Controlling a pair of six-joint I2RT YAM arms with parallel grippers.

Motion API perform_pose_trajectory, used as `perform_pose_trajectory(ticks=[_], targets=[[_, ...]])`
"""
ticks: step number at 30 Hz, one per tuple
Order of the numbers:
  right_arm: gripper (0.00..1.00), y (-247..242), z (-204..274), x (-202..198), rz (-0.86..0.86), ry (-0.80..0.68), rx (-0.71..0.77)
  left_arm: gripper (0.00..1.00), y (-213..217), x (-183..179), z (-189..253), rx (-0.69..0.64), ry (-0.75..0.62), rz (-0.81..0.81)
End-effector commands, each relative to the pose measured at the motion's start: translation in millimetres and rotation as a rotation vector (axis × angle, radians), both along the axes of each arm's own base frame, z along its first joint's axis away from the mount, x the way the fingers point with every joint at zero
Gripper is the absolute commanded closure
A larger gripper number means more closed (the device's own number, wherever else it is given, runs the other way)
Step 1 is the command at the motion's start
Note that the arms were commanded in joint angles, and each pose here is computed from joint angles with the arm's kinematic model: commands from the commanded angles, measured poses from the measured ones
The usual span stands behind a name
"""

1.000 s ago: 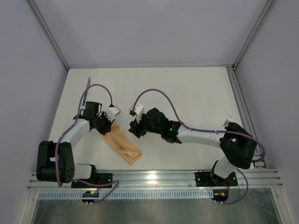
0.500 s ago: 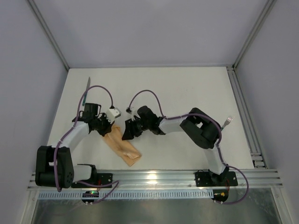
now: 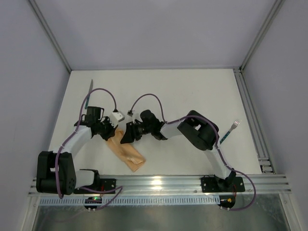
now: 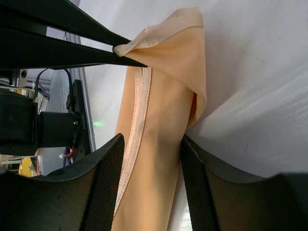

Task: Fold the napkin into a case and place the utensils inside
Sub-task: Turn over the smaller rectangle-folded napkin at the center of the board.

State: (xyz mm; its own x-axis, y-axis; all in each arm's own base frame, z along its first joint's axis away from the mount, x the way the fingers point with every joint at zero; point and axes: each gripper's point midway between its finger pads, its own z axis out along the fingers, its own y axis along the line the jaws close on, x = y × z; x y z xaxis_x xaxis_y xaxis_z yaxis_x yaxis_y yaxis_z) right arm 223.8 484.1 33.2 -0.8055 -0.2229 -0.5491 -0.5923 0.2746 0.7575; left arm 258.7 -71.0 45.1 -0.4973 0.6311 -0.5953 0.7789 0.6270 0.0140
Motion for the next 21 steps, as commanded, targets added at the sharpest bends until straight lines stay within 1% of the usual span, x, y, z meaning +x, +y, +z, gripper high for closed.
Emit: perform_pose_trajectory(ticks=[1,4,7,8,9,11,12,15,17,18,20,21], targets=[[0.46,-7.9,-45.2,-5.7,-0.026,0.085,-0.099,1.00,-4.7,0.5,7.0,-0.023,-0.034,-0.027],[0.46,-6.3,-51.4,-6.7,-0.029,0.104,-0.099,1.00,-4.6,-0.3,6.3,-0.023,-0.031,-0.027],[0.51,-5.8,-55.2,-6.9,-0.029,0.111,-0.099,1.00,-4.5,0.9,7.0,-0.023,-0.035,-0.025],[0.55,-6.4,-56.1,-6.4,-0.031,0.113,-0.101,1.00,-4.7,0.4,6.6,-0.023,-0.034,-0.027],[0.66,-5.7,-56.1,-7.1,-0.027,0.111,-0.099,1.00,-4.8,0.7,7.1,-0.024,-0.034,-0.024],[0.77,-5.4,-54.5,-6.0,-0.030,0.105,-0.098,1.00,-4.2,0.1,6.3,-0.021,-0.032,-0.024],[0.87,-5.2,-50.3,-4.8,-0.030,0.090,-0.093,1.00,-4.5,0.1,6.8,-0.022,-0.033,-0.025],[0.96,-5.9,-38.2,1.1,-0.041,0.044,-0.093,0.99,-4.0,-1.0,6.5,-0.019,-0.029,-0.026],[0.96,-6.4,-31.3,6.2,-0.061,0.010,-0.102,0.91,-4.8,-4.5,8.4,-0.019,-0.017,-0.045],[0.96,-9.8,-31.1,6.4,-0.067,0.003,-0.120,0.81,-6.8,-6.4,11.1,-0.028,-0.014,-0.057],[0.96,-11.8,-14.3,15.7,-0.097,-0.067,-0.119,0.75,-10.3,-9.5,17.4,-0.044,-0.002,-0.079],[0.96,-17.0,-14.5,15.7,-0.105,-0.078,-0.141,0.68,-14.0,-14.3,25.2,-0.062,0.016,-0.105]])
